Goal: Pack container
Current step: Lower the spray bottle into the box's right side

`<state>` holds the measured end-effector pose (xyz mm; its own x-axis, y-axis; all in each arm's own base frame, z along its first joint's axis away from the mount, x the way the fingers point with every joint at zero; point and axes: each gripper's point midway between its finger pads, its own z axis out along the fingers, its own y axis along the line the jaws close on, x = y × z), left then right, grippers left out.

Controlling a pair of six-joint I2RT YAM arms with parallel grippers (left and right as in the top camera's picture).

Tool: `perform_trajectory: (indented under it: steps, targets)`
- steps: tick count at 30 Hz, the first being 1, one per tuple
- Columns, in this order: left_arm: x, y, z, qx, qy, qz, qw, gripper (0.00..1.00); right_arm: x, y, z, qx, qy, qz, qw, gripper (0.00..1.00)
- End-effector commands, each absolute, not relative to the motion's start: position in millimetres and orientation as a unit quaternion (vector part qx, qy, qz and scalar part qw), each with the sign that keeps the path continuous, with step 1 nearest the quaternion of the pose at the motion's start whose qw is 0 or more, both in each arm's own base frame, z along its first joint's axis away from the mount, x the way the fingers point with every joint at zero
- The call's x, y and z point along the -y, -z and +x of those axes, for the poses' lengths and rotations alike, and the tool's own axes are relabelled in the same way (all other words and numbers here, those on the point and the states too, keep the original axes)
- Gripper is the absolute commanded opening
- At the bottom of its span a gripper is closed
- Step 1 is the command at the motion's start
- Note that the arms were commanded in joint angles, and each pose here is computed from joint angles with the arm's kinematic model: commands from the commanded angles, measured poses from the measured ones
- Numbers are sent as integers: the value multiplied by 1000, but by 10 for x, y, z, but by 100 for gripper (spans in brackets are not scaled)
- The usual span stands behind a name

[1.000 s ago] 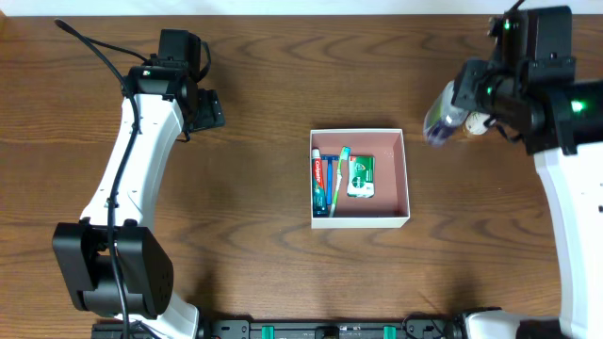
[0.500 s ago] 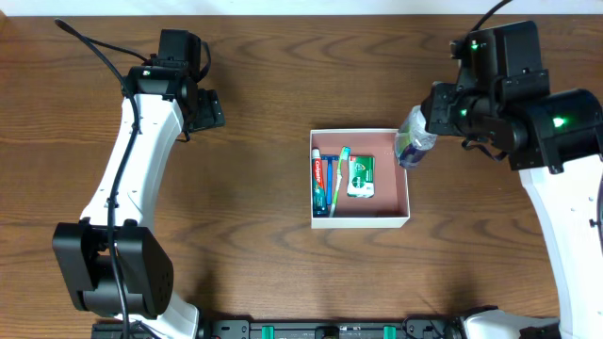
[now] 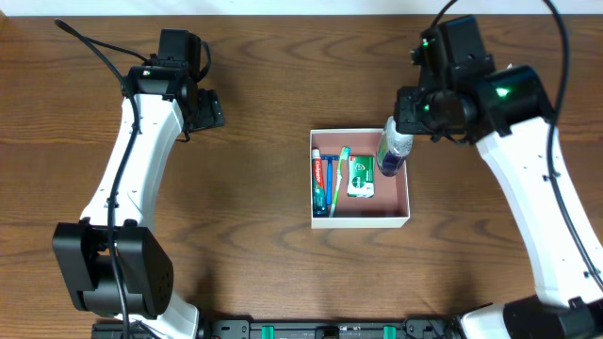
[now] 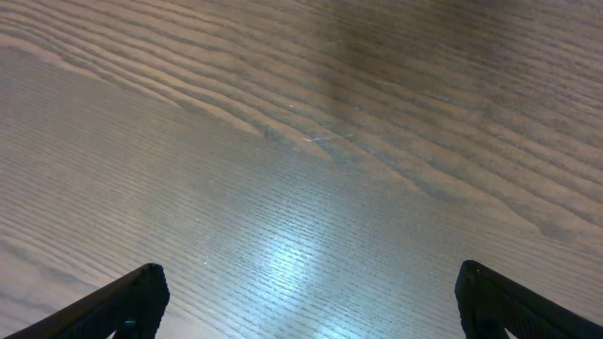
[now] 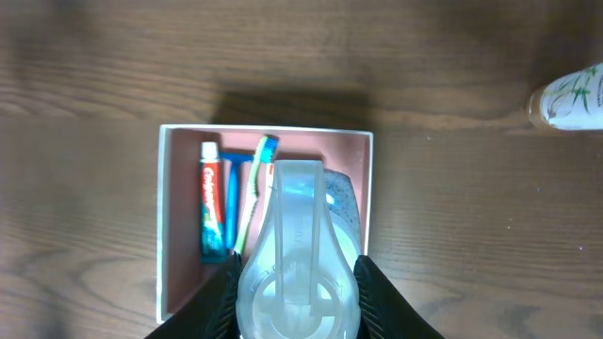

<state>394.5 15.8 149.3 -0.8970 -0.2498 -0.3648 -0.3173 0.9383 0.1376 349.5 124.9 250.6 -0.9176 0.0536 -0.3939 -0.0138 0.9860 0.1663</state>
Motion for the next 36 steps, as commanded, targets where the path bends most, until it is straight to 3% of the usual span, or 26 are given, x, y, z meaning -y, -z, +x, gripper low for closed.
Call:
perform_trajectory:
  steps: [1, 11, 36]
  targets:
    - [-170, -1591, 3983, -966, -94, -154, 188, 98, -1259, -2546, 3566, -974, -78, 16, 213, 6]
    - [-170, -1591, 3983, -966, -94, -154, 188, 98, -1292, -2242, 3647, -982, -64, 16, 176, 5]
    - [-170, -1591, 3983, -966, -94, -154, 188, 98, -1338, -1991, 3780, -985, -58, 16, 160, 5]
